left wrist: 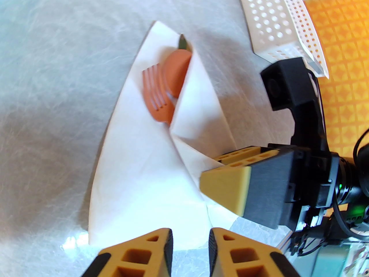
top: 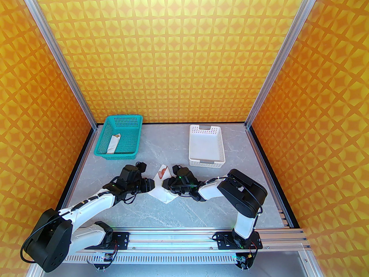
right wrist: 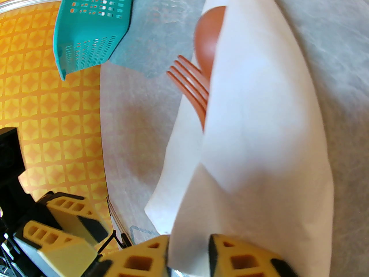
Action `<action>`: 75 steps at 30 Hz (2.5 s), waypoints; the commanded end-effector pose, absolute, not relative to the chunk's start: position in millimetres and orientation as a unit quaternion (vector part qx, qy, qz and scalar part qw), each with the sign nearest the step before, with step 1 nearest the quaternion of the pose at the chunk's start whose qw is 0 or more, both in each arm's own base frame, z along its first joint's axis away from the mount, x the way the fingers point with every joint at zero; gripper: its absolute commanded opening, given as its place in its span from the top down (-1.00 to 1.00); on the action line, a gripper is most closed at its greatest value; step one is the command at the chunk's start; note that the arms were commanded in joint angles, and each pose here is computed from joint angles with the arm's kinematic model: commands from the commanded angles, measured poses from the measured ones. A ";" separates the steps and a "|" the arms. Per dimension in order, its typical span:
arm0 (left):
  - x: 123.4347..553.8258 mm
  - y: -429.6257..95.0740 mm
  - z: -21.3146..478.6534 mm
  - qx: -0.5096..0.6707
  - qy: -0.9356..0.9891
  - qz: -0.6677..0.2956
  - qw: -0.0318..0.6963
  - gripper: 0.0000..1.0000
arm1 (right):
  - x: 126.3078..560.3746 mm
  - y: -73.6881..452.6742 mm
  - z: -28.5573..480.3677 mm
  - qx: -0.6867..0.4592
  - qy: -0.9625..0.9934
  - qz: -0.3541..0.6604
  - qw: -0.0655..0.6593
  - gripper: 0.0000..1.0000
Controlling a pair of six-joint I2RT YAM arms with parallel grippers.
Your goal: Place the utensils on the paper napkin and roll it up
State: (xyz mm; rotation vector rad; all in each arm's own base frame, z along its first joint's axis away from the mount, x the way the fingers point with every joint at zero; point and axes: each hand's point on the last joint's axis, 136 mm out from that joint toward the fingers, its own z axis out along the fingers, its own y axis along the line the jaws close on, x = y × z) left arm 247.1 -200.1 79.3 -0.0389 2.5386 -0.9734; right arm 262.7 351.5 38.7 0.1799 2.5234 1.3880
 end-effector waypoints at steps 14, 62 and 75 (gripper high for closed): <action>258.3 -210.7 69.1 -0.092 0.892 -0.412 0.162 0.17 | 244.5 329.3 -7.5 0.083 0.903 0.411 0.090 0.06; 272.7 -226.3 30.0 -0.093 0.917 -0.364 0.133 0.90 | 243.0 329.5 -7.8 0.074 0.904 0.411 0.089 0.50; 266.9 -215.2 17.5 -0.091 0.930 -0.330 0.130 0.98 | 249.3 330.3 46.0 0.016 0.901 0.414 0.130 0.64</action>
